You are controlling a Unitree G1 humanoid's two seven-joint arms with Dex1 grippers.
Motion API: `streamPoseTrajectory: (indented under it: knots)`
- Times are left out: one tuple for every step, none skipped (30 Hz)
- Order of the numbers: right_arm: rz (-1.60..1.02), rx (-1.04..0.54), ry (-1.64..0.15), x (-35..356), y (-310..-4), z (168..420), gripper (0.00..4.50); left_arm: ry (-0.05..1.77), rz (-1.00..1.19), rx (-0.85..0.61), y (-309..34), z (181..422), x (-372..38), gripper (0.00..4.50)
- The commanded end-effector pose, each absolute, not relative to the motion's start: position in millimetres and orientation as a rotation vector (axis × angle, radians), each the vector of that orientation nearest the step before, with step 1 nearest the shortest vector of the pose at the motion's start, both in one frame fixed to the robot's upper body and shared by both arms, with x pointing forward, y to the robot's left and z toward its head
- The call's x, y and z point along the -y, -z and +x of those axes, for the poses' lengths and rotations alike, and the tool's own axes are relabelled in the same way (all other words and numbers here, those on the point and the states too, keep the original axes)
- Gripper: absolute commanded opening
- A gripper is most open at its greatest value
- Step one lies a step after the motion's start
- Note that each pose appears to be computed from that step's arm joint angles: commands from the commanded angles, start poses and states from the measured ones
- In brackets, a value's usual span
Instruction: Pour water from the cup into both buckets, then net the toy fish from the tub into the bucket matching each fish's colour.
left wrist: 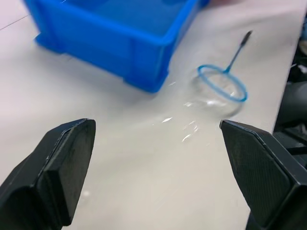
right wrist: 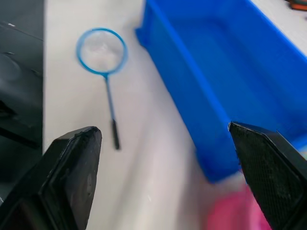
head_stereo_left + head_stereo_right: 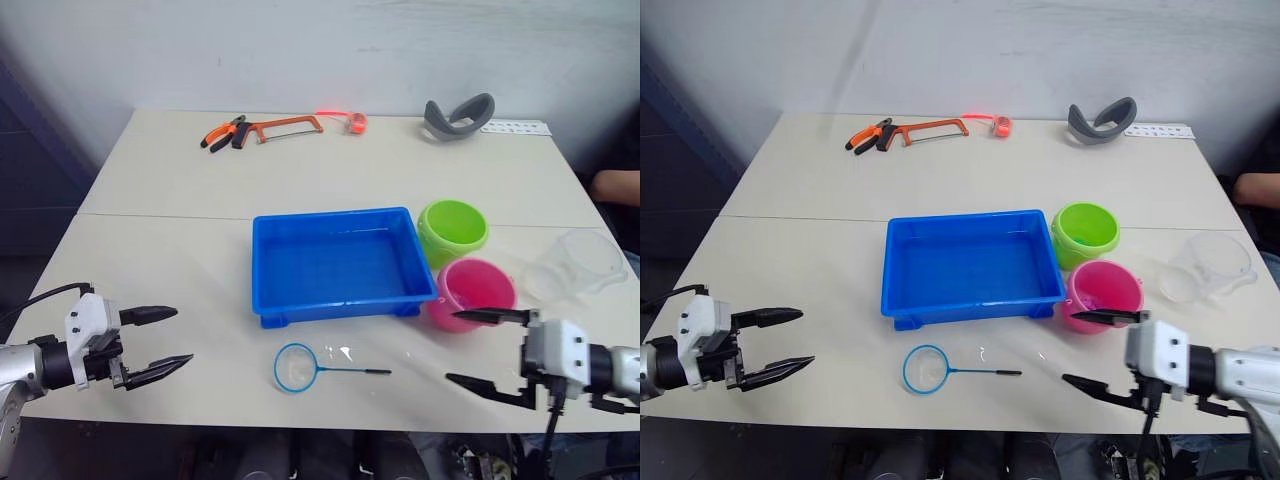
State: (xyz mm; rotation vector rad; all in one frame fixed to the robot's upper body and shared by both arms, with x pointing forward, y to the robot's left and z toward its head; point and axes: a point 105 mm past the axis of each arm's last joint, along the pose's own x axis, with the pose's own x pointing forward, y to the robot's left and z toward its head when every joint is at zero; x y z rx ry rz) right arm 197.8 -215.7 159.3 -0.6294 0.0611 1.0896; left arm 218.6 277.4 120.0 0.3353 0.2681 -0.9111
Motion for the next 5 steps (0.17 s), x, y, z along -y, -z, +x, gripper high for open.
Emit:
streamPoseTrajectory:
  knots:
    - [-0.675,-0.021,-1.032,234.5,-168.1,189.1,4.48,0.89,0.372,-0.233,-119.8,221.2,-282.1,4.5]
    - [-0.687,-0.035,-1.019,240.1,-165.6,187.1,4.48,0.887,0.38,-0.225,-119.4,222.5,-281.7,4.5]
    - [-0.703,-0.032,-0.997,245.5,-164.7,187.9,4.48,0.877,0.389,-0.218,-118.3,224.7,-281.5,4.5]
    - [-0.708,-0.028,-0.983,248.6,-164.5,188.5,4.48,0.87,0.394,-0.214,-117.5,226.2,-281.4,4.5]
    - [-0.707,-0.021,-0.976,248.7,-163.3,189.8,4.48,0.873,0.395,-0.213,-115.5,225.8,-280.8,4.5]
